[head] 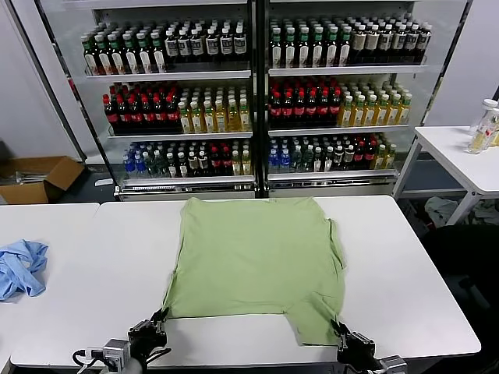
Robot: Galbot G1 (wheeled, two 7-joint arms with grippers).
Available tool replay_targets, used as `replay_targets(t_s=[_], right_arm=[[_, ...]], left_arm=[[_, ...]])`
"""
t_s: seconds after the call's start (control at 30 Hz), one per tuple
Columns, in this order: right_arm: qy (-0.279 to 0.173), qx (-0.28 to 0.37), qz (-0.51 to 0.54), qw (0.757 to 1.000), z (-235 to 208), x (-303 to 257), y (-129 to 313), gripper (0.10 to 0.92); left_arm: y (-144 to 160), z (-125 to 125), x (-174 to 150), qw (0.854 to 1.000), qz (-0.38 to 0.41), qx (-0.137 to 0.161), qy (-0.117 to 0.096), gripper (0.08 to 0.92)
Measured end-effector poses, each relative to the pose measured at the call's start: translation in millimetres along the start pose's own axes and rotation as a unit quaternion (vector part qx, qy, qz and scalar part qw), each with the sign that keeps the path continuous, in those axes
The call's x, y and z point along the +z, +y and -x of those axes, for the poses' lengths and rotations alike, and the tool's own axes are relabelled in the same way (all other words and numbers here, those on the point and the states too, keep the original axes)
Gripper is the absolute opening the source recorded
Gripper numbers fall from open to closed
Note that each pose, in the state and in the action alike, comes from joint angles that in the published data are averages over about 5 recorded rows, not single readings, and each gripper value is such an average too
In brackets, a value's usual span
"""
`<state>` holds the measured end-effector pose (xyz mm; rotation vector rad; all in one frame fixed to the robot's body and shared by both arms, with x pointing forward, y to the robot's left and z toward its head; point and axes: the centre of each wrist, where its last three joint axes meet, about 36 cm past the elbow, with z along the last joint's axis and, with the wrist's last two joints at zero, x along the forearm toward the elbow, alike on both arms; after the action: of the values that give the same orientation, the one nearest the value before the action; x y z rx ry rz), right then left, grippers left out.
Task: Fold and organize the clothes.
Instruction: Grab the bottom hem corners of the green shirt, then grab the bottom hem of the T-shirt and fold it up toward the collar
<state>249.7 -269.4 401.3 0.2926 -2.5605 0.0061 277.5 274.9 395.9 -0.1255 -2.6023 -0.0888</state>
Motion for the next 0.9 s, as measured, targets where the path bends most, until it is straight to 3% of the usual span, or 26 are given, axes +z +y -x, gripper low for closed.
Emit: replay_targets(t_s=[0.23,0.6,0.73,0.9], right_arm=[[-0.009,-0.013,-0.005,1.0,-30.1,-22.8,-2.7,0.106],[-0.009,-0.027,-0.021,0.999,-79.6,-42.2,10.5,0.106],[-0.016,-0.031,-0.023,0.999,-83.8,-48.6,13.3,0.106],[-0.041,-0.03,-0.024,0.998,-75.2,-61.6,13.1,0.106]], left_arm=[[0.4,-31.1,-5.1,1.0,0.02,-0.003,0.003,0.081],[-10.1,-98.9,-17.2,0.998,0.047,-0.019,0.033,0.081],[-5.7,-111.3,-28.9,0.998,0.056,-0.026,0.026,0.081],[2.6,-107.5,-43.4,0.998,0.052,-0.025,0.004,0.081]])
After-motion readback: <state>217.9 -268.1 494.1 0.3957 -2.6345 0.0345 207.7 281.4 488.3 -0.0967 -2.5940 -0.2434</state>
